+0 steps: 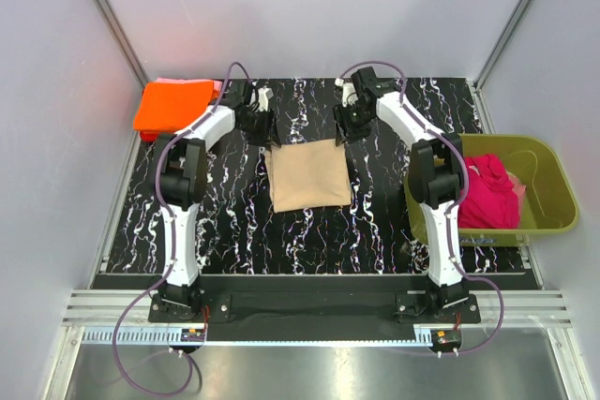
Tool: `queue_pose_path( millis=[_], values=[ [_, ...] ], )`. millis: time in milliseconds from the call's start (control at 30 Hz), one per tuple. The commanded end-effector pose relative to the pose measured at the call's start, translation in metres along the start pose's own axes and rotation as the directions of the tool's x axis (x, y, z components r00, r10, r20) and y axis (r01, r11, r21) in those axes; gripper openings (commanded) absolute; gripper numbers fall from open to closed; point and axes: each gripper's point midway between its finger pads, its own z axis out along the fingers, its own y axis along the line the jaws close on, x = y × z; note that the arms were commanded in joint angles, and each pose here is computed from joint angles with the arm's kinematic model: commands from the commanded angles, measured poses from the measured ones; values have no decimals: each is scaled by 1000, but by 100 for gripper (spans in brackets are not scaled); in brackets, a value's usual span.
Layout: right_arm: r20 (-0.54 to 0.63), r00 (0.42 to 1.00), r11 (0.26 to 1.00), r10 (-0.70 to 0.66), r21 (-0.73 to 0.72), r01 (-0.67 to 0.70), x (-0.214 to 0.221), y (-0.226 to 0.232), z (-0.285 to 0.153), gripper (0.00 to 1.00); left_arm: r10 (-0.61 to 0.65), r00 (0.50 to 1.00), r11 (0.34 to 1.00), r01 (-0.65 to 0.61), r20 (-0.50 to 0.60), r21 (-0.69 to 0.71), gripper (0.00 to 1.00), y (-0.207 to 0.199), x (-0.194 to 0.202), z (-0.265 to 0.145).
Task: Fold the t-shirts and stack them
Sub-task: Fold the tshirt
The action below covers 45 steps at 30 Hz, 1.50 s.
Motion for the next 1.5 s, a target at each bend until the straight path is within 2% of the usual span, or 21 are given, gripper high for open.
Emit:
queue_pose_path(
  millis=[0,167,333,433,533,567,633,967,1467],
  values=[
    [55,998,998,-27,-64,30,-20,-4,-7,52,42,999,999,-42,33,12,48,2,-16,0],
    [53,997,990,-62,-124,68,-20,2,0,52,76,997,997,-77,20,28,48,3,-12,5],
    [51,997,992,-63,-108,69,-22,-1,0,52,98,995,995,-98,-3,11,47,12,-8,11],
    [62,996,992,-68,-105,75,-25,-2,-3,52,102,995,994,-102,-9,39,38,11,-9,19],
    [68,995,993,-74,-93,80,-28,-4,-3,52,105,994,990,-105,2,91,20,5,-18,26],
    [65,996,993,-68,-93,74,-27,-7,-3,52,111,994,988,-113,21,109,8,1,-27,25],
    [62,996,993,-62,-96,67,-27,-9,0,52,110,994,983,-112,25,143,0,-2,-31,30],
    [23,998,993,-58,-103,60,-22,-22,11,52,146,988,968,-155,59,195,0,-15,-43,23],
    [-7,999,988,-48,-149,46,-14,-32,16,56,139,987,969,-152,81,196,0,-4,-56,28]
  ],
)
